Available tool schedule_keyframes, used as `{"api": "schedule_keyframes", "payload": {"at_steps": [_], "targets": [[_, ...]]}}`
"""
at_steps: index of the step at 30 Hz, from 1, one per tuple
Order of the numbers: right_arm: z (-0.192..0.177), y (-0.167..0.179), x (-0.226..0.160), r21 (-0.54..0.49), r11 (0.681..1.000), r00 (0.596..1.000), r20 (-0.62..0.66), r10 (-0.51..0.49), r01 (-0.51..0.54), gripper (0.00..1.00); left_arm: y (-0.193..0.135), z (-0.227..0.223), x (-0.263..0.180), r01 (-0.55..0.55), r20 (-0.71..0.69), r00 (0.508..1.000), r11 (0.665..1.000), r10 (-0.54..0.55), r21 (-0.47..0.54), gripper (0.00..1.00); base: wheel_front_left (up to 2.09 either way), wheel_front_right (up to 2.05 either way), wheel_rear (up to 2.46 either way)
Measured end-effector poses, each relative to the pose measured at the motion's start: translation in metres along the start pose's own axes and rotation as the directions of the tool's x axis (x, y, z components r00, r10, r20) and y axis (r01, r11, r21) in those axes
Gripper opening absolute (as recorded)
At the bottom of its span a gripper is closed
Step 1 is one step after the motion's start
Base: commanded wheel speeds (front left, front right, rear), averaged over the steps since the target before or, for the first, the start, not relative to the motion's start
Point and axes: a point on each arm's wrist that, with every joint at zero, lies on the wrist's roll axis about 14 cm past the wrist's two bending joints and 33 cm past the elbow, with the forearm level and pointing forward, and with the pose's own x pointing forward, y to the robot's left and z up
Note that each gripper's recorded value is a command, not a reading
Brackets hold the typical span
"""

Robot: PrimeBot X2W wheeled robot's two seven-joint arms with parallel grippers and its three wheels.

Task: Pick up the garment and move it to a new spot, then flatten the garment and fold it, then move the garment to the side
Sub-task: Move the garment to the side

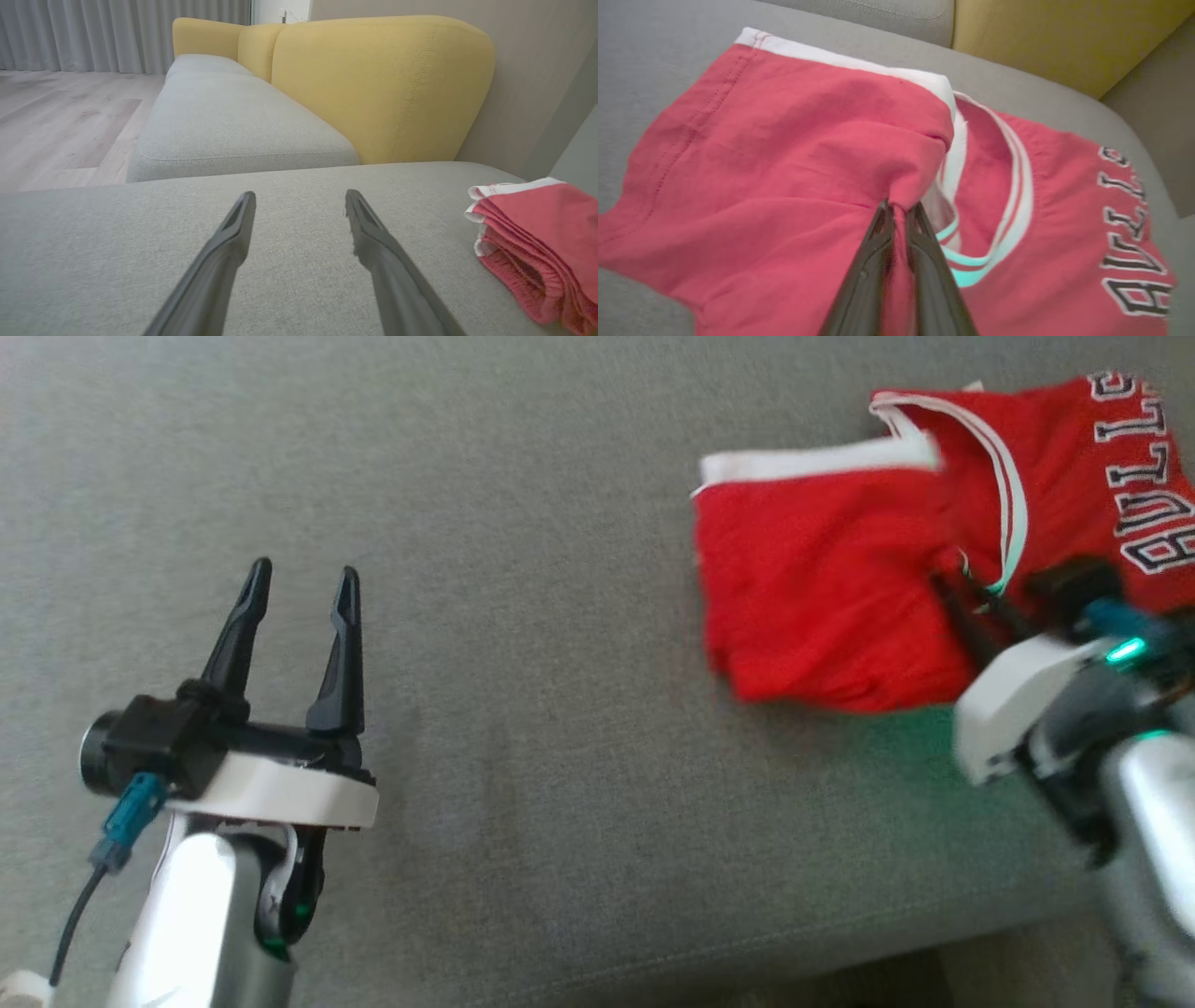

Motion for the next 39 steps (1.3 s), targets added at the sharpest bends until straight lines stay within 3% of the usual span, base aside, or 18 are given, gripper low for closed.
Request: {"api": "schedule_keyframes", "payload": {"at_steps": [8, 17, 25, 36, 37, 39], "targets": [[0.025, -0.084, -0.01, -0.163, 0.974, 0.985, -0.044, -0.167, 0.157, 0.0, -0.002, -0.025, 0.019, 0.031, -0.035, 0.999, 0.999, -0.032, -0.024, 1.0, 0.0, 0.0, 0.0], [0.048, -0.128, -0.011, -0.241, 0.938, 0.958, -0.082, -0.275, 0.249, 0.0, 0.002, -0.041, 0.036, 0.046, -0.044, 0.998, 0.998, -0.048, -0.04, 1.0, 0.0, 0.0, 0.0], [0.032, -0.149, 0.004, -0.176, 0.936, 0.933, -0.139, -0.332, 0.306, 0.0, 0.011, -0.044, 0.038, 0.026, -0.044, 0.999, 0.999, -0.028, -0.047, 1.0, 0.0, 0.0, 0.0], [0.002, -0.146, 0.019, 0.044, 0.918, 0.907, -0.177, -0.382, 0.395, 0.0, 0.027, -0.041, 0.03, -0.026, -0.051, 0.998, 0.999, 0.024, -0.046, 1.0, 0.0, 0.0, 0.0], [0.0, -0.145, 0.019, 0.062, 0.915, 0.906, -0.182, -0.383, 0.399, 0.31, 0.027, -0.039, 0.029, -0.028, -0.047, 0.999, 0.999, 0.026, -0.044, 1.0, 0.0, 0.0, 0.0], [-0.003, -0.142, 0.019, 0.096, 0.91, 0.906, -0.178, -0.384, 0.404, 0.49, 0.028, -0.036, 0.029, -0.03, -0.041, 0.999, 0.999, 0.028, -0.041, 1.0, 0.0, 0.0, 0.0]]}}
